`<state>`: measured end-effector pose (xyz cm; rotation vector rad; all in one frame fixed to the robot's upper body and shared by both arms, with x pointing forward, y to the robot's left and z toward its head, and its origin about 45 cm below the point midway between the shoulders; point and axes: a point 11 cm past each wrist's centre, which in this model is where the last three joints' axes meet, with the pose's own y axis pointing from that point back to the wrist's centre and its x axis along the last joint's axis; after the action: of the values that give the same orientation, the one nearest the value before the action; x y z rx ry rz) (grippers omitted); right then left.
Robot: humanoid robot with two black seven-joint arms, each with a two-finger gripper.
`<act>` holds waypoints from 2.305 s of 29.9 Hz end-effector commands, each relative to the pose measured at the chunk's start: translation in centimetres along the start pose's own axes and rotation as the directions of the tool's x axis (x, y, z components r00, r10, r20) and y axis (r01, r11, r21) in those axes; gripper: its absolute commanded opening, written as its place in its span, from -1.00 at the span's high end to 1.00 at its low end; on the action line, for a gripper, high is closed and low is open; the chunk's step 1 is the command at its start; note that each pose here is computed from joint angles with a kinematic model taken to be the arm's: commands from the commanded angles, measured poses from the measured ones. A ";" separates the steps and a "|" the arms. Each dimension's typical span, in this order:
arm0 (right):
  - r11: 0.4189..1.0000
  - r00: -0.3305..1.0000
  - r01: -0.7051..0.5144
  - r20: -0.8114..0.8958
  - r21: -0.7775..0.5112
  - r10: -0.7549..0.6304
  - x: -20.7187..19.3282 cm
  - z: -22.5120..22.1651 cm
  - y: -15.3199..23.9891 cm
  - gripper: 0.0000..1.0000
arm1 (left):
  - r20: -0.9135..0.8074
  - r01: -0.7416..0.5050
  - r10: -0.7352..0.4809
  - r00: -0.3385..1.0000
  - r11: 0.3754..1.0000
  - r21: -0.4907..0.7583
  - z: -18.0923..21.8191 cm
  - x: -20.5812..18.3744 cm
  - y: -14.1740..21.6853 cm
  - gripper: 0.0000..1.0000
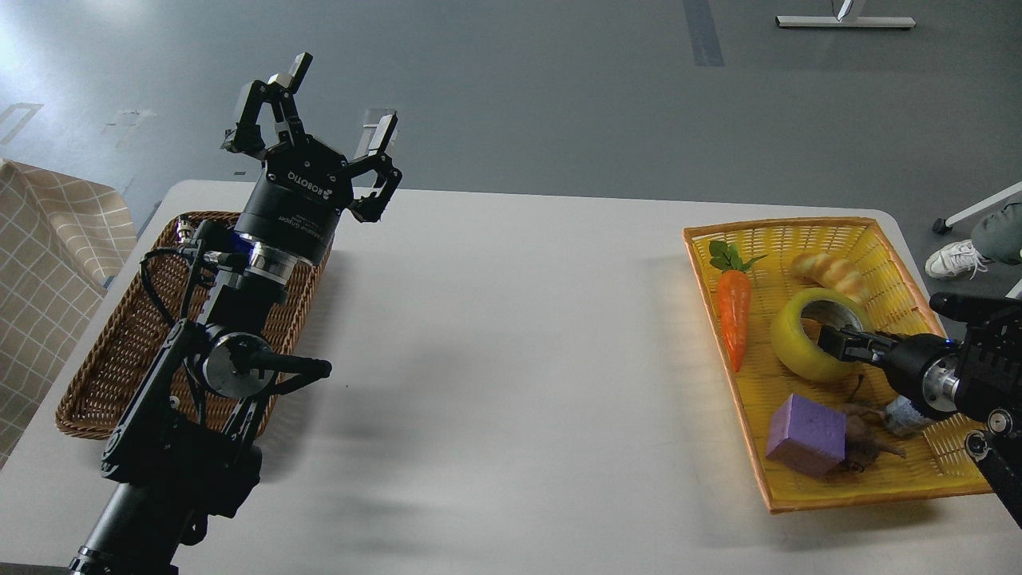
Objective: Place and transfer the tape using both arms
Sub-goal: 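Grasp the yellow tape roll with the right gripper and lift it, then carry the tape out of the tray toward the table center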
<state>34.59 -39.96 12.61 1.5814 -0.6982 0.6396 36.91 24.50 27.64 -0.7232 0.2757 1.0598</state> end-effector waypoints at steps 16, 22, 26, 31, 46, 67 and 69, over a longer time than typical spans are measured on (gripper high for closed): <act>0.990 0.992 -0.122 -0.008 0.075 0.123 9.2 -1.6 2.4 1.00 | -0.003 0.000 0.000 1.000 1.000 0.003 -0.2 -0.1 0.1 -0.98; 0.963 0.972 -0.224 -0.031 0.151 0.231 15.0 -4.8 3.4 1.00 | -0.003 0.001 -0.001 1.000 1.000 0.003 -0.2 -0.1 0.1 -0.98; 0.950 0.963 -0.255 -0.045 0.183 0.267 16.6 -6.3 3.8 1.00 | -0.004 -0.004 0.004 1.000 1.000 0.004 -0.2 0.0 0.3 -0.98; 0.923 0.958 -0.244 -0.074 0.297 0.277 17.2 -12.0 2.8 1.00 | -0.003 -0.008 0.008 1.000 1.000 0.007 -0.3 0.1 0.5 -0.98; 0.871 0.950 -0.084 -0.225 0.485 0.217 13.2 -23.3 0.7 1.00 | 0.004 -0.018 0.018 1.000 1.000 0.013 -0.3 0.4 1.0 -0.98; 0.830 0.949 0.095 -0.301 0.550 0.092 4.0 -29.9 -1.4 1.00 | 0.006 -0.045 0.045 0.999 0.999 0.010 -0.1 1.2 1.9 -0.98; 0.833 0.951 0.102 -0.299 0.543 0.079 3.6 -29.6 -1.6 1.00 | 0.008 -0.046 0.046 0.999 0.999 0.010 0.0 1.2 1.9 -0.98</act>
<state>38.00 -10.37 18.42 1.9472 -0.2698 1.1574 35.83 25.77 26.20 -0.7055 0.2923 1.1025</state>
